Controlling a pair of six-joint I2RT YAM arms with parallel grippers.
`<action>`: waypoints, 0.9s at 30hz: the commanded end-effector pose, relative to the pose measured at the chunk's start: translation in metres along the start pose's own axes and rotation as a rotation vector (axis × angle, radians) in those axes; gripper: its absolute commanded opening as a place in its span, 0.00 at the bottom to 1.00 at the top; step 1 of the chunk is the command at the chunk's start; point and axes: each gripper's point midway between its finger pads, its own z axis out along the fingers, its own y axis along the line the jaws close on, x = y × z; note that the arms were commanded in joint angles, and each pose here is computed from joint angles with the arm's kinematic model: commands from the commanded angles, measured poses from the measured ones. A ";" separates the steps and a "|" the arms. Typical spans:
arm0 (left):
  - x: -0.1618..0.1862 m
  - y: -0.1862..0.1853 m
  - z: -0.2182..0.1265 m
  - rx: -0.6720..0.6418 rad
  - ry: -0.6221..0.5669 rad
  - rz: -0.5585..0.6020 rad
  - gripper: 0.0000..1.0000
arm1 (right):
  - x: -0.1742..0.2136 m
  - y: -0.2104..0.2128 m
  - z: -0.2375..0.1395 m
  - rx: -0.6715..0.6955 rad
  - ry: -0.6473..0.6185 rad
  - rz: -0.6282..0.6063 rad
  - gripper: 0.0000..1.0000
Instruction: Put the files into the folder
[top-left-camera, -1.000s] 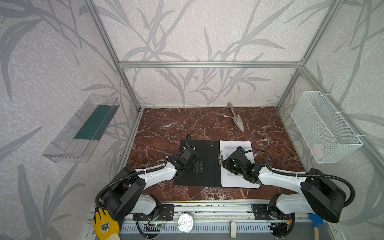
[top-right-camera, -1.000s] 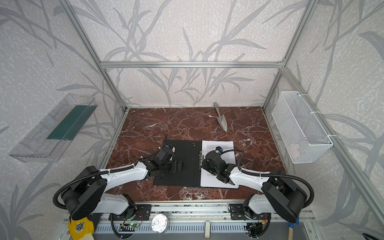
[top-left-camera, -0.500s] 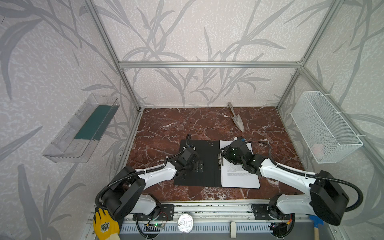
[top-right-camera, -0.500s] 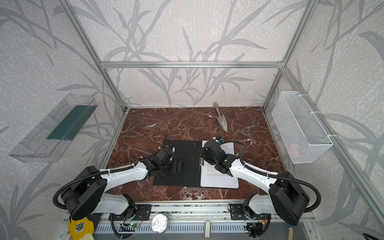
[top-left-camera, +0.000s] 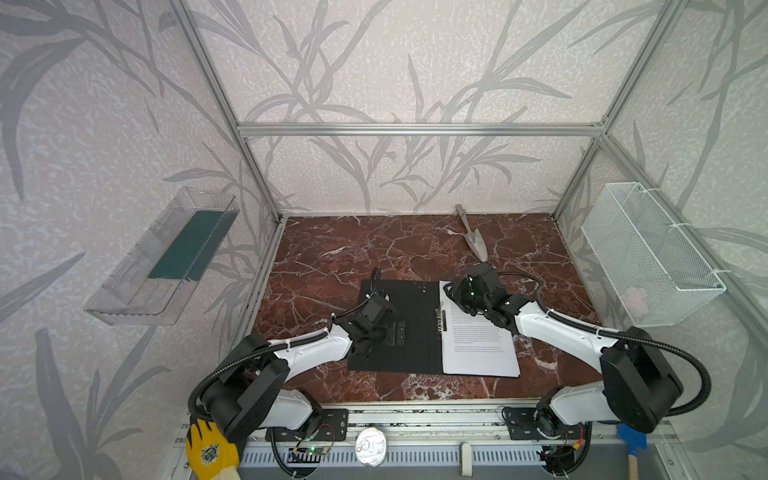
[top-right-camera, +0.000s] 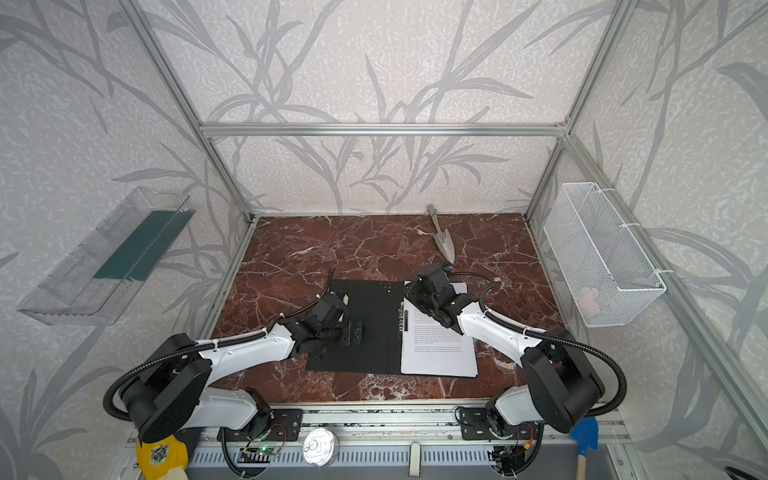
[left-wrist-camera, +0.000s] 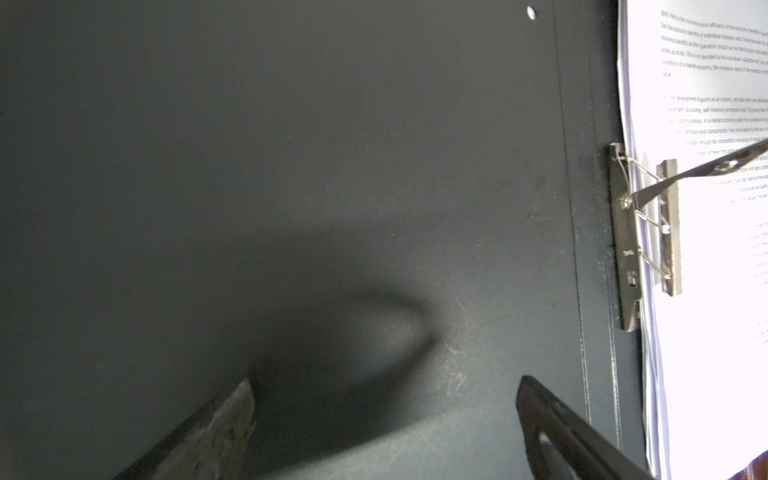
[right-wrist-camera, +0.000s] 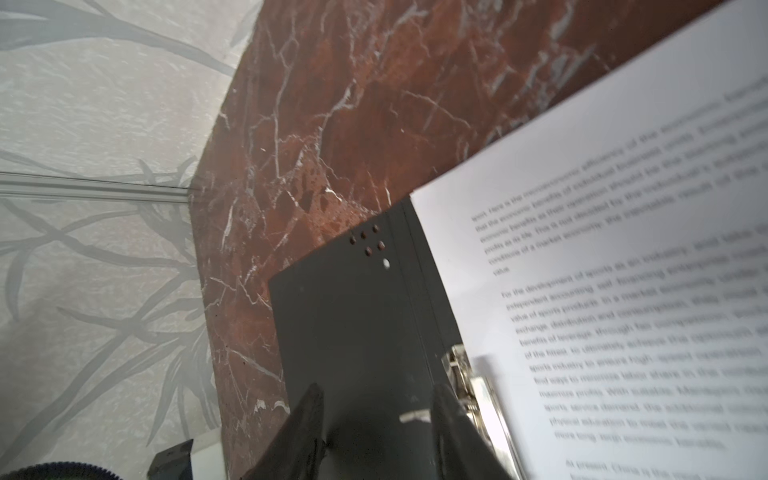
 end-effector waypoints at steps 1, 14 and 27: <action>0.036 0.028 0.002 -0.095 0.124 -0.026 0.99 | -0.002 0.022 0.014 -0.117 0.052 -0.144 0.48; 0.036 0.027 0.003 -0.089 0.123 -0.024 0.99 | 0.028 0.032 0.040 -0.218 0.233 -0.227 0.49; 0.036 0.027 0.003 -0.087 0.122 -0.024 0.99 | 0.054 0.025 0.021 -0.270 0.286 -0.197 0.51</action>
